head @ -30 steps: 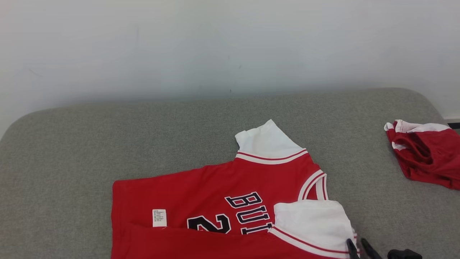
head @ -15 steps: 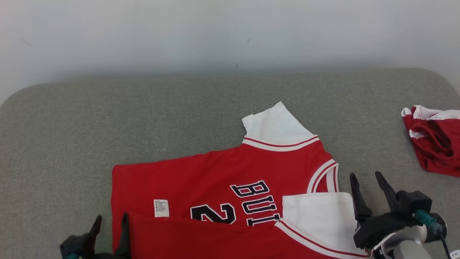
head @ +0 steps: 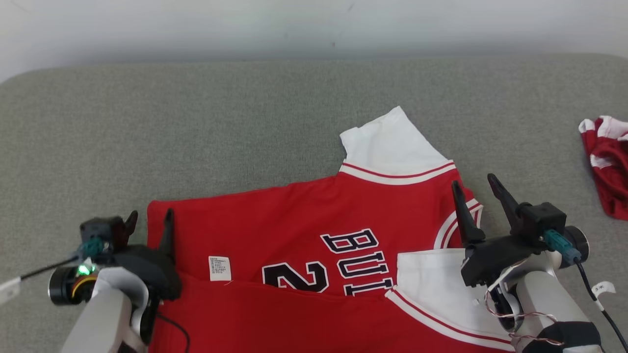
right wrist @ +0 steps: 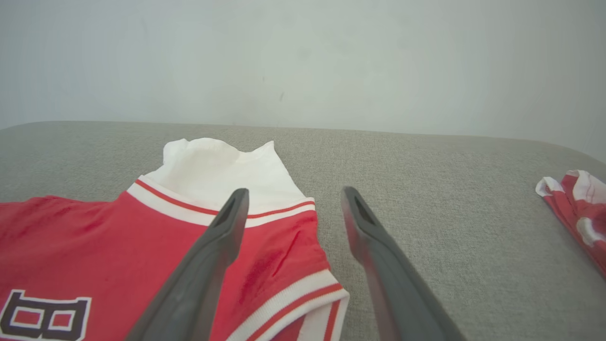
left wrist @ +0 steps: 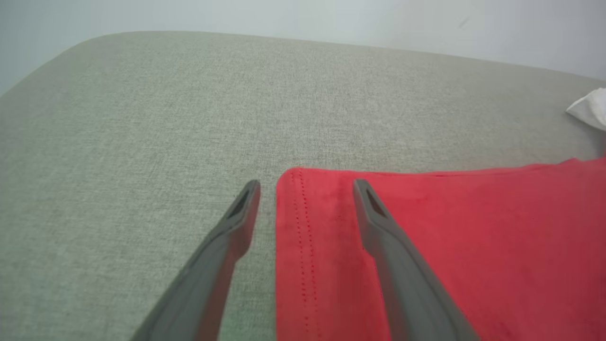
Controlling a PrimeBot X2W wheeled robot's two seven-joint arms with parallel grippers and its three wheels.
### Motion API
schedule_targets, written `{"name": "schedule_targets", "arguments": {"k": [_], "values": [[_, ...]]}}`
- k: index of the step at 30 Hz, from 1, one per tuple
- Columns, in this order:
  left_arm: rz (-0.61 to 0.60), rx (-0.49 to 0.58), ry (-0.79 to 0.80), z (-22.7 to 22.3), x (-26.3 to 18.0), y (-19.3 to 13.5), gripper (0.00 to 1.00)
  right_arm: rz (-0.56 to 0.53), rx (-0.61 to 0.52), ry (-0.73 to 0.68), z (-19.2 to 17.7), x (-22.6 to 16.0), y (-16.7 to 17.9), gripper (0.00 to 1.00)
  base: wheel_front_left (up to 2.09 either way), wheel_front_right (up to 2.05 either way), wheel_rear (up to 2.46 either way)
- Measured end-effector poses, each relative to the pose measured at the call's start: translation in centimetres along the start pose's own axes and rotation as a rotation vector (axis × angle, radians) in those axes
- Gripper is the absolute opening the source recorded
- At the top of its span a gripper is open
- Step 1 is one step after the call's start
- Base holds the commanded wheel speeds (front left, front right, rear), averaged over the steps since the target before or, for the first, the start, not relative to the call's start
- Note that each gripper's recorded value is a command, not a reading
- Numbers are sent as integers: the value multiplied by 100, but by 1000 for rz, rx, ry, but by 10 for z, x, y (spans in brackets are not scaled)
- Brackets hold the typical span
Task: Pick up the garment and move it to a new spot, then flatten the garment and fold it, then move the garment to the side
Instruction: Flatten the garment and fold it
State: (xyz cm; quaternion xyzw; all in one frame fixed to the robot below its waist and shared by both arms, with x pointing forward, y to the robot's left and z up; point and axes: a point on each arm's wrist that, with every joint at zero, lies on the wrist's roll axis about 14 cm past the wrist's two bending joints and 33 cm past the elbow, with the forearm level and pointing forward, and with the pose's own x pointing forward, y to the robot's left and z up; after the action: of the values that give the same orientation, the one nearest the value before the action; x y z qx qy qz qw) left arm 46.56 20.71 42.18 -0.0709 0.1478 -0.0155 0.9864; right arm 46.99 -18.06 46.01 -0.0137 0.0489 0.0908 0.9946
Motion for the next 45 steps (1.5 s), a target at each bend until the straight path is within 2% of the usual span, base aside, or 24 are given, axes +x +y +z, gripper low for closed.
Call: {"name": "schedule_targets", "arguments": {"k": [11,12,13,14,15,16,24,30,34,39,40,41,42,43,45], "values": [[19,1,157,-27,28,8,100,34,-7,34,-12,27,2,100,0,0,0],[17,-5,160,-28,29,7,91,39,-13,38,-12,31,1,100,0,0,0],[15,-3,166,-30,30,6,58,45,-24,37,-10,35,0,100,0,0,0],[12,-2,168,-30,32,5,45,54,-43,36,-7,41,-1,100,0,0,0],[9,-2,166,-30,33,4,20,58,-54,41,-3,47,-3,100,0,0,0],[4,-1,165,-30,33,2,0,60,-56,48,1,54,-4,100,0,0,0],[-25,24,118,-25,34,-6,0,122,-104,209,12,104,7,100,0,0,0],[-48,45,68,-15,34,-13,0,146,-88,403,-12,124,17,100,0,0,0],[-45,52,60,-14,31,-12,0,161,-82,416,-9,144,24,100,0,0,0],[-31,53,65,-17,29,-5,0,178,-104,497,-34,153,33,100,0,0,0],[-29,52,66,-18,29,-4,0,182,-104,507,-38,155,36,98,0,0,0],[-27,51,66,-19,29,-4,0,185,-101,513,-41,157,37,79,0,0,0],[-24,52,67,-19,29,-2,0,188,-109,505,-40,162,39,7,0,0,0],[-22,51,66,-20,29,-1,0,184,-109,491,-39,165,38,0,0,0,0],[-18,50,61,-18,29,1,0,172,-135,457,-36,170,31,0,0,0,0]]}}
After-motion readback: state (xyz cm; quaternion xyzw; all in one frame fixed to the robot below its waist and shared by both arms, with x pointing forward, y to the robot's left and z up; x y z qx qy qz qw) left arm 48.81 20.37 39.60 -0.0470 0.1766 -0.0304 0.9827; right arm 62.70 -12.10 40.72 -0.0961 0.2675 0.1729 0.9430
